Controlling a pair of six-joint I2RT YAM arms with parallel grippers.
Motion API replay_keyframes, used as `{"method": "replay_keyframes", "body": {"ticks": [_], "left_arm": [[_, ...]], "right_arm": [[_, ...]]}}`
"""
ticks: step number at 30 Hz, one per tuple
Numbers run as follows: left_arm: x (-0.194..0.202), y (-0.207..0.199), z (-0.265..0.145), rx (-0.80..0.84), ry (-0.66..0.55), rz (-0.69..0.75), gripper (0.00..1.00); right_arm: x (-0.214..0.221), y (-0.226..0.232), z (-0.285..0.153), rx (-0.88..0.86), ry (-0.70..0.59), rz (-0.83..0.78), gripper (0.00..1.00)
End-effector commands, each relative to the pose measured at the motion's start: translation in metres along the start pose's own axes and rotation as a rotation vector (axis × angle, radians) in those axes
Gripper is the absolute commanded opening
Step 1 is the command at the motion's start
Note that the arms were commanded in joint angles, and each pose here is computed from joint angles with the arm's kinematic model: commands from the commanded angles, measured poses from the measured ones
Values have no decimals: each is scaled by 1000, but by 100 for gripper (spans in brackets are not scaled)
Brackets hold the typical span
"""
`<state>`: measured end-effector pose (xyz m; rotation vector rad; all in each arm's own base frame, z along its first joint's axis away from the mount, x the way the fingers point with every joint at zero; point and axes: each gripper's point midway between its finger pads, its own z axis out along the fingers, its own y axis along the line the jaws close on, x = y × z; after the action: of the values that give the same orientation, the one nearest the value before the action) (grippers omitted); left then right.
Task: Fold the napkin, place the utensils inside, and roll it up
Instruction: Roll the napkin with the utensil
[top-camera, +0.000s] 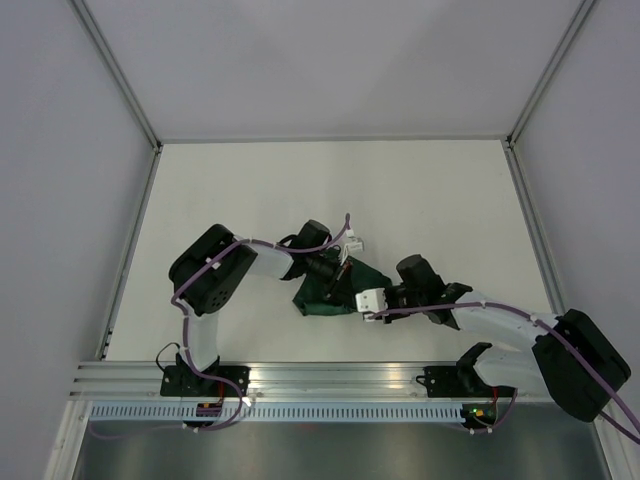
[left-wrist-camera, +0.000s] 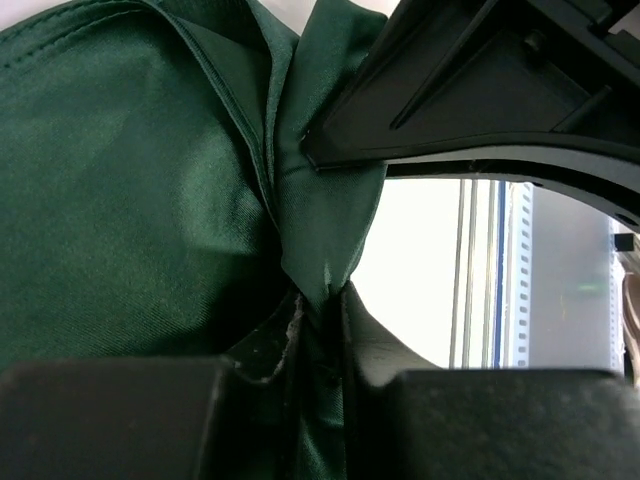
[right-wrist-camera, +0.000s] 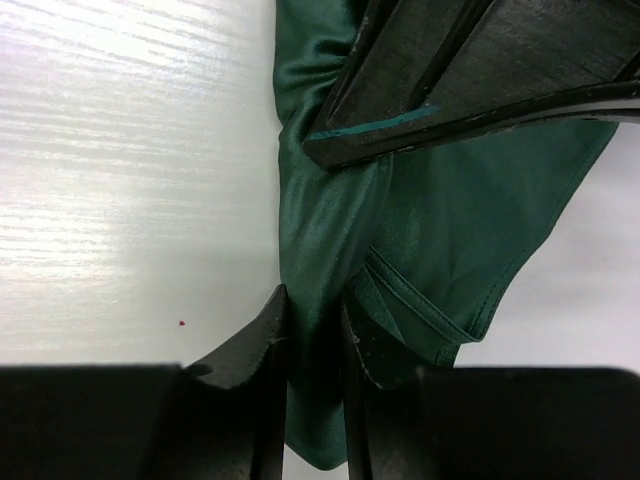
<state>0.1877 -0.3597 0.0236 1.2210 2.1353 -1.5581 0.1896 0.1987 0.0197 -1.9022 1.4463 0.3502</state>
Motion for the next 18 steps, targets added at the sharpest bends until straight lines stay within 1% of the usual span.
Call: {"method": "replay_keyframes", "body": {"ticks": [1,2,4,5,7,8,10,12,14,15,17,18], "left_arm": [[-8,-1,-9,-55,-10,28,20],[-13,-2,-11,-74,-18,49,24],[-31,-3,-21,-140,-59,102,27],[-38,4,-26,-211,-78,123,30],[-51,8,-35,-291,-113,161,31],[-64,6,-45,-345,-150,190,31],[-80,18,-63,-492,-207,215,33],[-99,24,-88,-640,-285,220,34],[-107,30,-106,-749,-327,191,34],[-116,32,-124,-841,-369,188,34],[-119,35,-144,-942,-420,138,34],[-121,34,-160,-1010,-448,127,34]], "right_arm": [[7,8,1,-90,61,3,20],[6,8,1,-109,70,13,18],[7,15,-1,-195,109,57,16],[13,30,-3,-279,142,99,14],[8,29,-5,-316,152,123,12],[8,31,-6,-331,157,139,12],[8,33,-8,-355,177,182,11],[7,37,-10,-377,191,218,11],[4,37,-10,-391,192,252,11],[4,40,-9,-406,198,268,11],[1,41,-10,-435,205,310,11],[4,48,-10,-474,227,337,11]]}}
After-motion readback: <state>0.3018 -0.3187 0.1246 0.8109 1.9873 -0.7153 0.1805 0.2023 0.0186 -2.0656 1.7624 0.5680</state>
